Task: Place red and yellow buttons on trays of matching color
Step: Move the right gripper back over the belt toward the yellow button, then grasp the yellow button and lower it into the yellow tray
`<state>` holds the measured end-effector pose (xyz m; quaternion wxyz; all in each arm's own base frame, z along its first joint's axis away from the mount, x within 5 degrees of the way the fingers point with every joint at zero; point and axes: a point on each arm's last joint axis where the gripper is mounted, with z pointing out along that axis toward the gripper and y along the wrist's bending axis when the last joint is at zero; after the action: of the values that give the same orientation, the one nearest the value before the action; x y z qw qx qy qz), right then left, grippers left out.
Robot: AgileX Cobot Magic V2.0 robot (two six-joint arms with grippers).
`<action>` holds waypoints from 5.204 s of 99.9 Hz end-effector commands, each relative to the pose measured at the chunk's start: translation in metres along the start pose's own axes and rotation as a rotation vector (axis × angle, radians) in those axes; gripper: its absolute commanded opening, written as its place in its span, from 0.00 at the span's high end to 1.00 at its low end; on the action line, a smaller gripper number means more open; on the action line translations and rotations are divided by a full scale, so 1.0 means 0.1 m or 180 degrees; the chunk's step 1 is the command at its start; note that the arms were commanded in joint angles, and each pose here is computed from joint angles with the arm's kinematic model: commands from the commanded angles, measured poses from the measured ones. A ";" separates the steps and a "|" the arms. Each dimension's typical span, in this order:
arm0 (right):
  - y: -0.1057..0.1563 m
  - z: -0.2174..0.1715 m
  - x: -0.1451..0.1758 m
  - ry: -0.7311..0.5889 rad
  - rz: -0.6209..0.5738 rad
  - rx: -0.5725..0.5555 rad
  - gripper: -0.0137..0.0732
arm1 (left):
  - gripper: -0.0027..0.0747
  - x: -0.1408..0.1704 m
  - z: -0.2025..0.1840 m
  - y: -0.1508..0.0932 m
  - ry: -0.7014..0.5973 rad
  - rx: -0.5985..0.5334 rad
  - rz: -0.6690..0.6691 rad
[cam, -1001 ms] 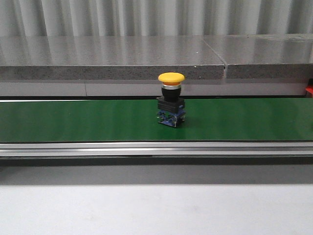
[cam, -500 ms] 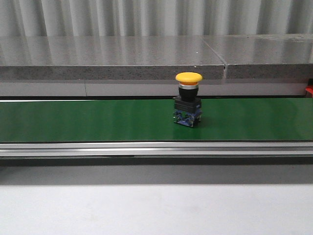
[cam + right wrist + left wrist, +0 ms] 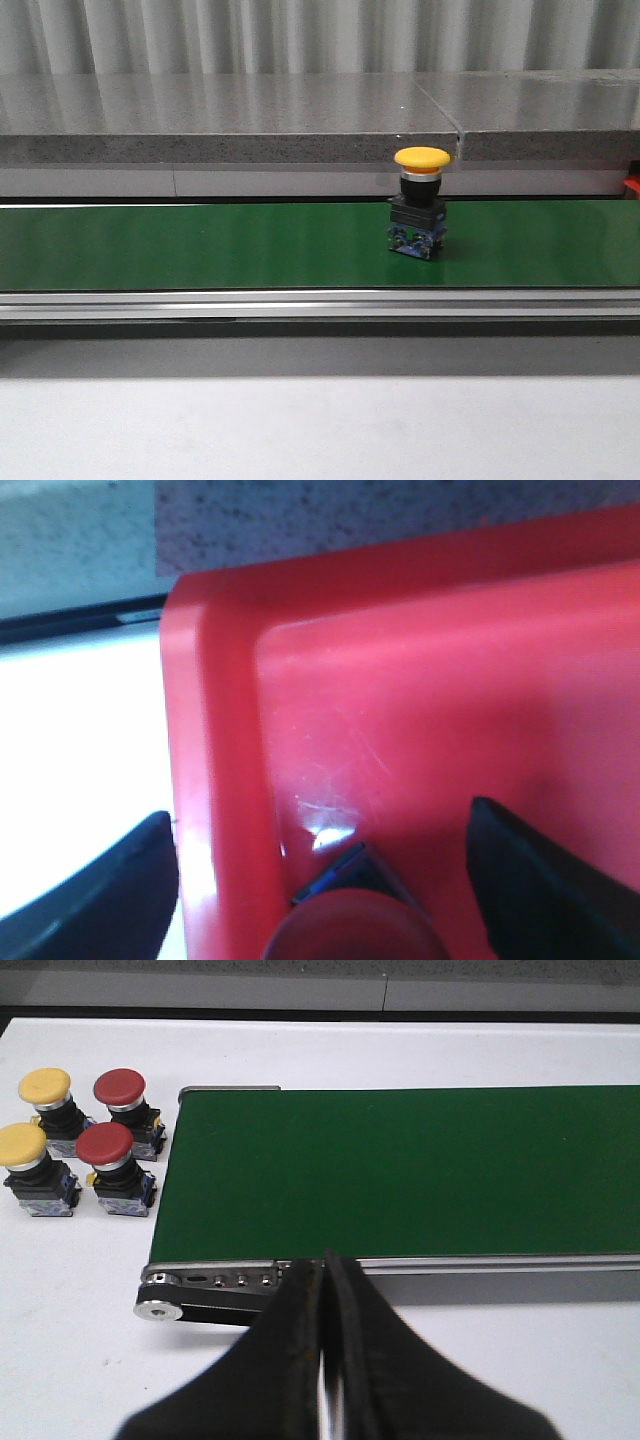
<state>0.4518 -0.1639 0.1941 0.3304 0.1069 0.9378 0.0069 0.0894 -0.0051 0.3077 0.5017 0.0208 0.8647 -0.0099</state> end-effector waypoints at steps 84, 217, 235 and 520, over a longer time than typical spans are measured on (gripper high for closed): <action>0.63 -2.34 0.17 -0.1078 -0.0571 -0.0031 0.16 | 0.99 -0.13 -0.05 -0.02 -0.0282 0.0064 0.0007; 1.61 -1.82 1.24 -0.0168 -0.1543 -0.0931 0.16 | 0.99 -0.13 -0.05 -0.02 -0.0282 0.0064 0.0007; 1.62 -1.68 1.16 -0.0244 -0.1498 -0.0865 0.16 | 0.99 -0.14 -0.05 -0.02 -0.0286 0.0065 0.0007; -0.87 -1.47 1.24 -0.0577 0.1535 0.1021 0.60 | 0.99 -0.14 -0.05 -0.02 -0.0286 0.0065 0.0007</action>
<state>0.2468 -0.2076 0.2070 0.3393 0.3808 0.8589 -0.0465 0.0894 -0.0051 0.3077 0.5017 0.0208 0.8647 -0.0099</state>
